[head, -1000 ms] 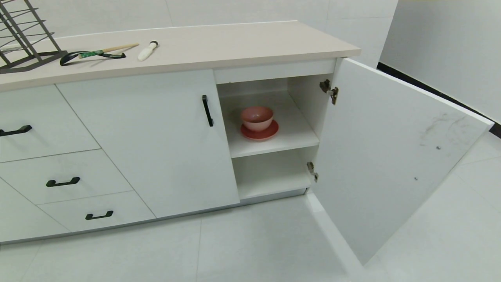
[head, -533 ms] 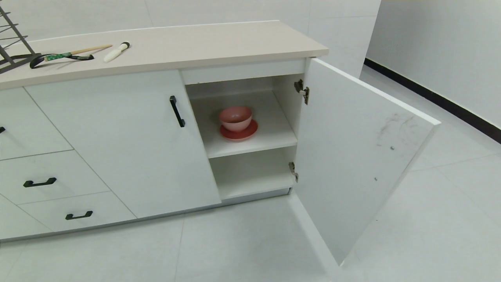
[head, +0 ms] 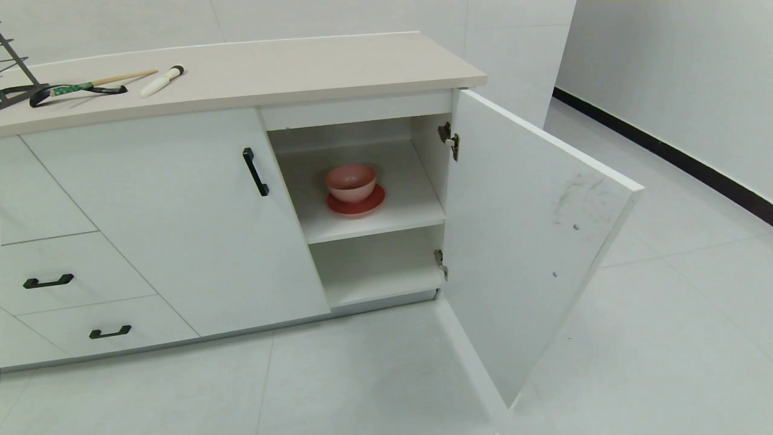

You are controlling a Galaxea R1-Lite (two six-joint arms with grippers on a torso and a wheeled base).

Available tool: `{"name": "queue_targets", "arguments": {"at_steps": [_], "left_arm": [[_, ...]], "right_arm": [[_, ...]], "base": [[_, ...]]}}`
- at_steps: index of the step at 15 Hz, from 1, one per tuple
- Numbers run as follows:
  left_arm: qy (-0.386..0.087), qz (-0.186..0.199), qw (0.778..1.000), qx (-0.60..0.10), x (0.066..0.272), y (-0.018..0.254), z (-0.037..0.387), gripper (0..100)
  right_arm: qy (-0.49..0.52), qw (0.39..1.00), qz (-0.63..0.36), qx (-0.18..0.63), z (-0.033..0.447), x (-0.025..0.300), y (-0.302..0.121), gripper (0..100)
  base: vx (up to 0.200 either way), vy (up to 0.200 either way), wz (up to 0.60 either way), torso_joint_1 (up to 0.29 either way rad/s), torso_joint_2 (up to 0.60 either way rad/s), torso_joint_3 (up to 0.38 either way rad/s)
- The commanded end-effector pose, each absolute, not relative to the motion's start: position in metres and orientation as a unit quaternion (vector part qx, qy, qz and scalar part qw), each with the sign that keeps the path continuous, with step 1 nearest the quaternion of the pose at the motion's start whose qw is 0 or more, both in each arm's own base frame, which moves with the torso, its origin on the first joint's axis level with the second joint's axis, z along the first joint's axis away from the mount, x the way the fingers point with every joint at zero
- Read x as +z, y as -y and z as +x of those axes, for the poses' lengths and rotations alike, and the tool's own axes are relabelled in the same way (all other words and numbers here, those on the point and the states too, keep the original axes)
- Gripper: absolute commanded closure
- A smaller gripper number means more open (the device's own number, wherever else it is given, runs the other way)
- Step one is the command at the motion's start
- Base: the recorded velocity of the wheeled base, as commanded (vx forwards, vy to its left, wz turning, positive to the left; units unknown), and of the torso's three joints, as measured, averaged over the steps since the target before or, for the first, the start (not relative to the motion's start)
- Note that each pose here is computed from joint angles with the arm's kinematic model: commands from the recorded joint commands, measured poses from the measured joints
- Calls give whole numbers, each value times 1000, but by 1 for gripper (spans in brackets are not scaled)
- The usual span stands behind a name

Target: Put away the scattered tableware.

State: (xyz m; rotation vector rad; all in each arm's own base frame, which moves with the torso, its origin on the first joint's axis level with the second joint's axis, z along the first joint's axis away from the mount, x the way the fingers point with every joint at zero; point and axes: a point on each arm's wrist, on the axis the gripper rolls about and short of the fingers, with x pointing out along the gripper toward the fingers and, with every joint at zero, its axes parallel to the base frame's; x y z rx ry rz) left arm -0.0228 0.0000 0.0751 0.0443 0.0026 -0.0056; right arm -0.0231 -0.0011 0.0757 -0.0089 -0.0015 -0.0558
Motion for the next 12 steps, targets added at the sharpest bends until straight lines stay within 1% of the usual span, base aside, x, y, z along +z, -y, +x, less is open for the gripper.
{"name": "queue_targets", "arguments": {"at_steps": [1,2,11,12], "left_arm": [[-1,21,1000,-3,75,0,-23,0],[-1,21,1000,-2,75,0,-23,0],[-1,21,1000,-2,75,0,-23,0],[-1,21,1000,-2,75,0,-23,0]], "right_arm": [[-1,1000,-5,-28,-23,76,1,0],[-1,1000,-6,-28,-23,76,1,0],[-1,1000,-5,-28,-23,76,1,0],[-1,1000,-5,-28,-23,76,1,100]], "base": [[-200,0,0,2,2,7],[-200,0,0,7,-2,2],[0,0,0,0,0,0],[0,0,0,0,0,0]]}}
